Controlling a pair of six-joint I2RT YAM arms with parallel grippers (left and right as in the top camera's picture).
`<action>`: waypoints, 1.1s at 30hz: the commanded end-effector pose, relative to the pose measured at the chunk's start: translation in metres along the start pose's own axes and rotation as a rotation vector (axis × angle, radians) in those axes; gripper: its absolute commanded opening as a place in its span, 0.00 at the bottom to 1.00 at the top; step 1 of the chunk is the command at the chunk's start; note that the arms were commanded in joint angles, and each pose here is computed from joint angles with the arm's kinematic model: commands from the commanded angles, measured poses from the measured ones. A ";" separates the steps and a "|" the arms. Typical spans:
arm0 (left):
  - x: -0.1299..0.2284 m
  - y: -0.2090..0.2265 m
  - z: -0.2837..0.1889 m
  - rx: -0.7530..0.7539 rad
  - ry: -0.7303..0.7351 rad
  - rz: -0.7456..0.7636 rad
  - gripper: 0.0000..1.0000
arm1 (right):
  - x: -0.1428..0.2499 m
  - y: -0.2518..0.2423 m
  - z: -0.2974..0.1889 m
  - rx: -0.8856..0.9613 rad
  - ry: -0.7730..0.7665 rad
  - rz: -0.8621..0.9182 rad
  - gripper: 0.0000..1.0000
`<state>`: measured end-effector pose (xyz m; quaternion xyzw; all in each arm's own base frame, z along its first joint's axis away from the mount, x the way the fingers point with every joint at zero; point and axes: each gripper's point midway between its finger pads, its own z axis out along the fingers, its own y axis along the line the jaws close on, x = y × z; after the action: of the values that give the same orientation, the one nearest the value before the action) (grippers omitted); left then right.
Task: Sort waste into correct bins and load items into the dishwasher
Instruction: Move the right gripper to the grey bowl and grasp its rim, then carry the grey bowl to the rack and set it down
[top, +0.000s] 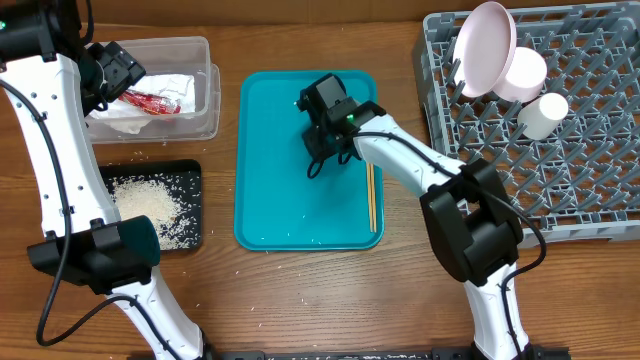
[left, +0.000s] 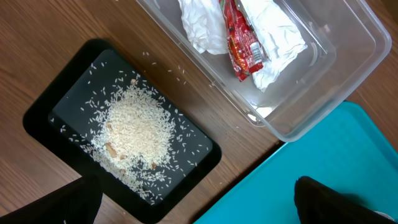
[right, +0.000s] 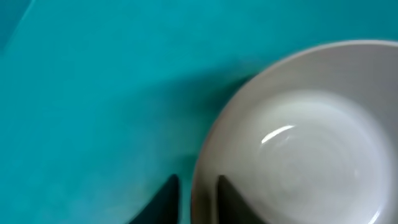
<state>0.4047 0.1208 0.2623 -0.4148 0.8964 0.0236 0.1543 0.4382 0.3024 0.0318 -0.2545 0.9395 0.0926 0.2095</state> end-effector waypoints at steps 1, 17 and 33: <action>0.001 0.000 -0.004 -0.002 -0.010 0.010 1.00 | -0.016 0.006 -0.015 -0.007 -0.039 0.017 0.06; 0.001 0.000 -0.004 -0.002 -0.010 0.010 1.00 | -0.077 -0.085 -0.256 0.230 -0.293 0.397 0.04; 0.001 0.000 -0.004 -0.002 -0.010 0.010 1.00 | 0.064 -0.226 -0.347 0.068 -0.165 0.957 0.04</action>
<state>0.4046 0.1207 0.2623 -0.4148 0.8965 0.0237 0.1541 0.3868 -0.0323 0.3093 0.2501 0.9309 0.0721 0.2563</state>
